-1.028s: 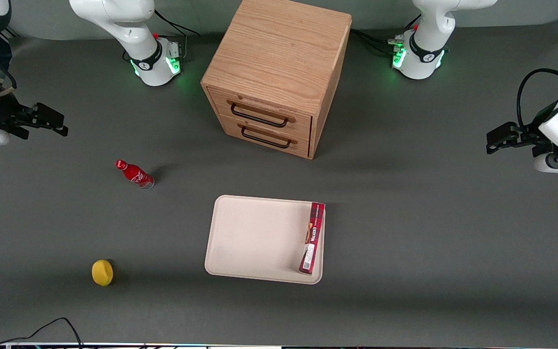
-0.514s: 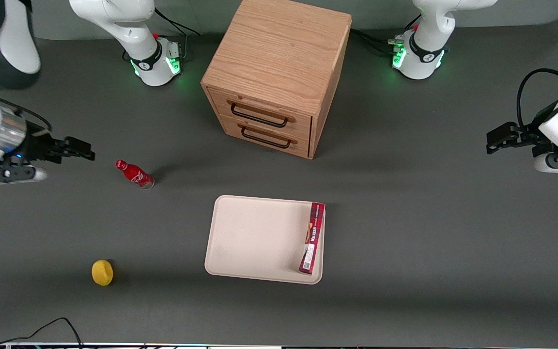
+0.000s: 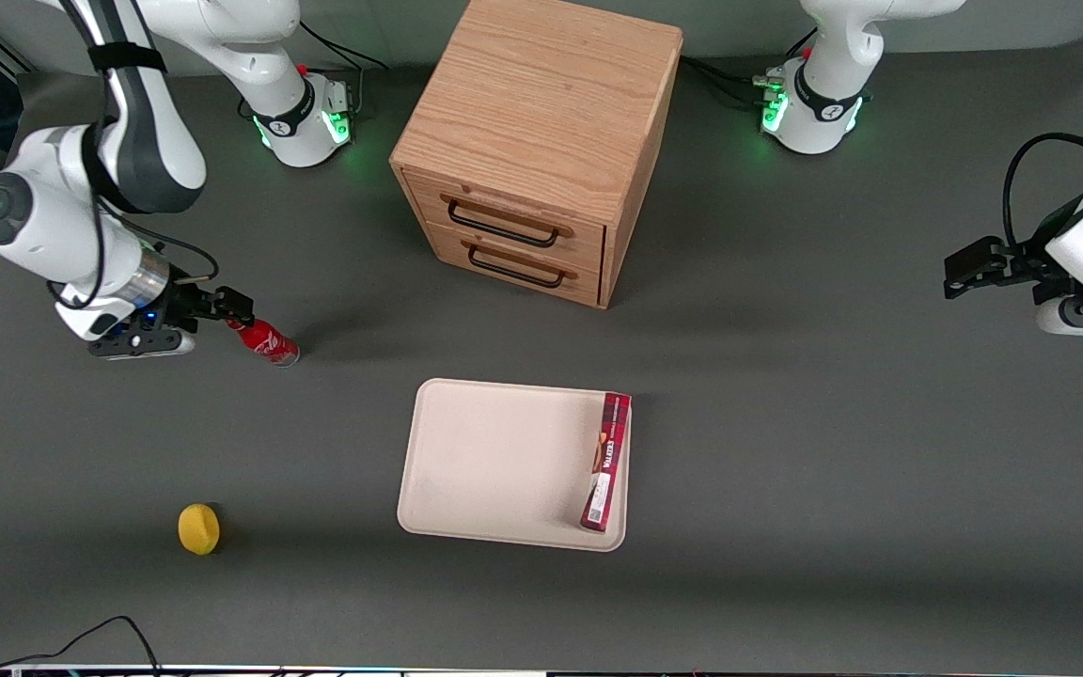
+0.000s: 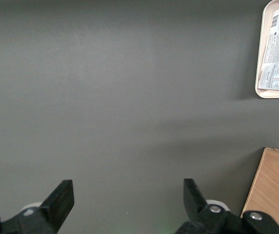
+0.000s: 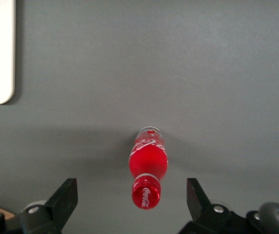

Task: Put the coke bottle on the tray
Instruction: 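Lower the right gripper around the bottle neck and close it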

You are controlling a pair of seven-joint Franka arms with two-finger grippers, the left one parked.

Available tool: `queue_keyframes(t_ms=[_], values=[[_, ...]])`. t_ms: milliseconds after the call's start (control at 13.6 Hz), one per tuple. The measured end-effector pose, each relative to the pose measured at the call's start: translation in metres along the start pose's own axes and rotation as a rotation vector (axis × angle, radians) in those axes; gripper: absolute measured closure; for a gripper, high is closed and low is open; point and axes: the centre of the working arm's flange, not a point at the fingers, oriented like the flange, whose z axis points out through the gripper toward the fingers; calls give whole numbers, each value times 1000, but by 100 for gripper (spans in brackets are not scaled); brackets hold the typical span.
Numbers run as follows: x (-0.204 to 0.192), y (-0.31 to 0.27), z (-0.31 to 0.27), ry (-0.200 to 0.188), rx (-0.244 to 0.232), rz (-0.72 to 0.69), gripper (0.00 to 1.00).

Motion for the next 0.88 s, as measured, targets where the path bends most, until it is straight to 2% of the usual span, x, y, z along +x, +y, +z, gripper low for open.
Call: queue_keyframes(t_ms=[294,367,661,734,881], values=[[-16,3,31,36,-18,-10,6],[-18,3,35,41,-22,-13,15],[-24,3,41,41,-27,-16,64],[-24,3,41,41,-27,-16,68],[-24,4,41,41,-27,-16,68]])
